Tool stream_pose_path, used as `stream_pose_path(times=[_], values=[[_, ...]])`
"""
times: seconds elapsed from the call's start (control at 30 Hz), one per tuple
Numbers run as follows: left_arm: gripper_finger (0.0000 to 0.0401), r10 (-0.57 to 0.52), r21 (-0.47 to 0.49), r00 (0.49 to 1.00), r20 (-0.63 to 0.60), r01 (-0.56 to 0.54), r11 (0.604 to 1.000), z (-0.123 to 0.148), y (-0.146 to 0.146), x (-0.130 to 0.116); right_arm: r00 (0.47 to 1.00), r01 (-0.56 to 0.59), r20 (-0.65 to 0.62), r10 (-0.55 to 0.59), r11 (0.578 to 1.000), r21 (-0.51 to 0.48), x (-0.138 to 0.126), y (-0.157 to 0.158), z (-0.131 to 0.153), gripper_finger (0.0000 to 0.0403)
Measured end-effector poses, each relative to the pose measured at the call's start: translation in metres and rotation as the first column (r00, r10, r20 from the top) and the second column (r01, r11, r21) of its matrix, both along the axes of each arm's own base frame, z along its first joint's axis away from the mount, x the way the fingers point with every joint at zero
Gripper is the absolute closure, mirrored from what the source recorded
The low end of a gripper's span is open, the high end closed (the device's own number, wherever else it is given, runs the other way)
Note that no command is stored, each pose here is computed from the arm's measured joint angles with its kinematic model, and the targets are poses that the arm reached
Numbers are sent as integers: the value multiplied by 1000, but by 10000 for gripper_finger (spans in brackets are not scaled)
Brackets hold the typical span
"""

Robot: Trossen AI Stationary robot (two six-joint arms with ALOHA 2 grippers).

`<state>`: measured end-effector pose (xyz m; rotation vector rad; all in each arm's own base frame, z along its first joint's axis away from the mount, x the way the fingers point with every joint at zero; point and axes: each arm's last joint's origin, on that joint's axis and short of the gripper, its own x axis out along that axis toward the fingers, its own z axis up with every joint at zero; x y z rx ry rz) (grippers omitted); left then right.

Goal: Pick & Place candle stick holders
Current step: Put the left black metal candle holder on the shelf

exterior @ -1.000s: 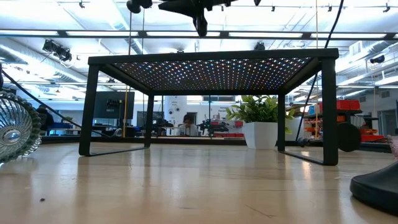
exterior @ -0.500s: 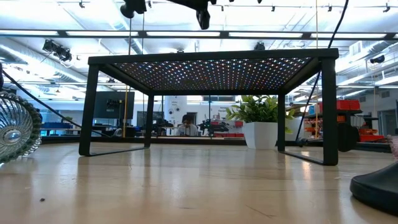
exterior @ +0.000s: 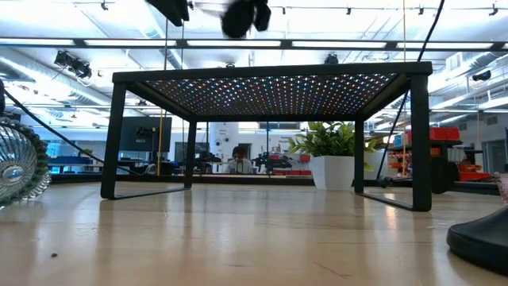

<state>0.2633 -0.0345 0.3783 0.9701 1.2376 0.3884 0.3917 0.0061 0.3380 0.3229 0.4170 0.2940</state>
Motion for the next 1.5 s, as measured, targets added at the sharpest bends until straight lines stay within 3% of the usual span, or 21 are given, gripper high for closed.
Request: stream_pose_path(times=[0.27,0.53,0.67,0.8,0.9,1.13,1.37,1.5], values=[[291,0,0,1000,6,0,1000,0,0,0,965,52,-255,-64,997,-56,-13,-2,-21,295],[291,-6,-17,1000,3,6,1000,0,-1,0,934,138,-310,-179,979,-150,-17,4,-27,295],[291,-2,-51,1000,17,3,999,-1,-3,1,959,136,-209,-191,958,-251,-12,9,-21,295],[291,-7,-74,1000,30,9,997,-1,-4,2,979,180,-19,-204,899,-399,-5,15,-9,295],[291,-7,-76,999,35,9,997,-1,-4,2,964,264,84,-254,852,-452,1,20,-4,295],[291,-8,-76,998,55,12,997,0,-4,4,952,293,82,-296,792,-536,20,16,-29,289],[291,-7,-74,998,57,11,997,0,-4,4,917,385,183,-354,670,-635,25,6,-25,225],[291,-7,-73,998,57,11,997,0,-4,4,909,411,224,-351,674,-614,29,3,-24,181]])
